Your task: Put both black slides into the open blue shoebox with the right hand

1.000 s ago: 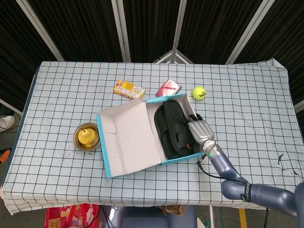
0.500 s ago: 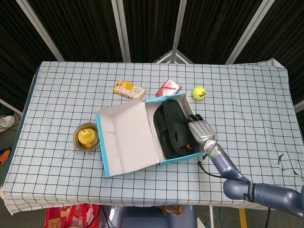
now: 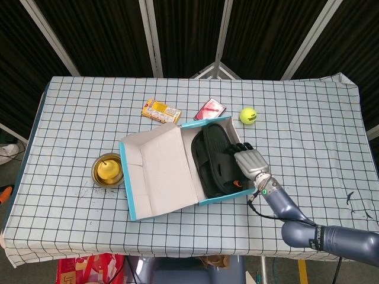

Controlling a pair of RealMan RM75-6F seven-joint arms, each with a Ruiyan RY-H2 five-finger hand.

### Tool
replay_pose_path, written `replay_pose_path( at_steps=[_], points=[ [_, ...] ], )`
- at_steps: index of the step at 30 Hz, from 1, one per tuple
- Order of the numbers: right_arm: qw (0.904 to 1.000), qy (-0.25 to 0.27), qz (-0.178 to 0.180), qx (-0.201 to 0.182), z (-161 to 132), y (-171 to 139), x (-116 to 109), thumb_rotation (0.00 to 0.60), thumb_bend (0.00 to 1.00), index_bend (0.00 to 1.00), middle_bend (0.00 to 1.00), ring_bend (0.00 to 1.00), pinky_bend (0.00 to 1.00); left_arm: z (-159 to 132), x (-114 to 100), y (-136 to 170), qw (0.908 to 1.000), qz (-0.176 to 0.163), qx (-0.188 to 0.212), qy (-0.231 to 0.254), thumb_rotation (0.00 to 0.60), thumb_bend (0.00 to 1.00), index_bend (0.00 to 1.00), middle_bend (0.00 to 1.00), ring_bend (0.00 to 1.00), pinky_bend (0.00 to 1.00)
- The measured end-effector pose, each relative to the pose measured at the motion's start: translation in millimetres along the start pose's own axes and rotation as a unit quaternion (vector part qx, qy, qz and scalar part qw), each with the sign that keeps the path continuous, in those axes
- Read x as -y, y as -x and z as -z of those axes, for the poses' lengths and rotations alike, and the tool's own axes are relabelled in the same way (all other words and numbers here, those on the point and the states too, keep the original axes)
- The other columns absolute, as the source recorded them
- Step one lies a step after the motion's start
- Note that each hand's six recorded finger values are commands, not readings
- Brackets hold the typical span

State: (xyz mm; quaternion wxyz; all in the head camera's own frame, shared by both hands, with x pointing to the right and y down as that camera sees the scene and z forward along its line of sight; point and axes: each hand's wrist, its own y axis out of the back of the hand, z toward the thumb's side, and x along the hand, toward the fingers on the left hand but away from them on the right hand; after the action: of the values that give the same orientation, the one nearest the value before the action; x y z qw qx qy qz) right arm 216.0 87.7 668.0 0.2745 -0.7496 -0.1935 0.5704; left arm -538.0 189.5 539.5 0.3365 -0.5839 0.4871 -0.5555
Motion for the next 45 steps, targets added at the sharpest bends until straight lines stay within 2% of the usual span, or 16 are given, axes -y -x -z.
replay_pose_path(
  at_steps=[8,17,22,25,29,32,38,42,45],
  points=[
    [0.9998,-0.018,-0.001,0.000,-3.9,-7.5,-13.2,0.600,0.20,0.15,0.10,0.00,0.00,0.4,-1.1,0.6,1.0000,-0.002,0.000,0.002,0.600,0.32,0.00,0.00,0.00,0.07],
    [0.9990,-0.040,-0.020,0.008,-4.5,-18.2,-18.2,0.600,0.20,0.15,0.10,0.00,0.00,1.8,-2.8,1.0,1.0000,-0.003,-0.001,0.004,0.600,0.32,0.00,0.00,0.00,0.07],
    [0.9992,-0.039,-0.007,0.008,-7.6,-32.1,-29.7,0.600,0.20,0.15,0.10,0.03,0.00,1.5,-3.2,1.6,1.0000,-0.003,0.001,0.006,0.600,0.32,0.00,0.00,0.00,0.07],
    [0.9993,-0.026,0.024,0.009,-8.0,-43.9,-41.2,0.600,0.20,0.19,0.11,0.10,0.00,0.8,-3.5,2.1,1.0000,-0.004,0.003,0.007,0.600,0.32,0.00,0.00,0.00,0.07],
    [0.9952,-0.002,0.097,0.011,-1.8,-65.7,-56.3,0.600,0.20,0.20,0.13,0.11,0.00,-0.6,-3.8,3.0,0.9999,-0.004,0.006,0.008,0.600,0.32,0.00,0.00,0.00,0.07],
    [0.9896,0.025,0.141,0.013,9.2,-88.6,-56.3,0.600,0.20,0.20,0.14,0.11,0.00,-1.7,-4.4,3.5,0.9999,-0.004,0.008,0.008,0.600,0.32,0.00,0.00,0.00,0.07],
    [0.9774,0.078,0.193,0.039,42.3,-140.7,-28.6,0.600,0.21,0.21,0.15,0.11,0.00,-4.4,-4.9,5.1,0.9999,-0.004,0.012,0.008,0.600,0.32,0.00,0.00,0.00,0.07],
    [0.9696,0.097,0.218,0.055,57.5,-166.3,-3.8,0.600,0.22,0.21,0.15,0.11,0.00,-6.2,-6.7,7.0,0.9998,-0.007,0.015,0.006,0.600,0.32,0.00,0.00,0.00,0.07],
    [0.9655,0.092,0.234,0.067,66.7,-182.1,15.0,0.600,0.21,0.21,0.15,0.11,0.00,-6.0,-7.8,7.7,0.9998,-0.009,0.015,0.005,0.600,0.32,0.00,0.00,0.00,0.07]
  ],
)
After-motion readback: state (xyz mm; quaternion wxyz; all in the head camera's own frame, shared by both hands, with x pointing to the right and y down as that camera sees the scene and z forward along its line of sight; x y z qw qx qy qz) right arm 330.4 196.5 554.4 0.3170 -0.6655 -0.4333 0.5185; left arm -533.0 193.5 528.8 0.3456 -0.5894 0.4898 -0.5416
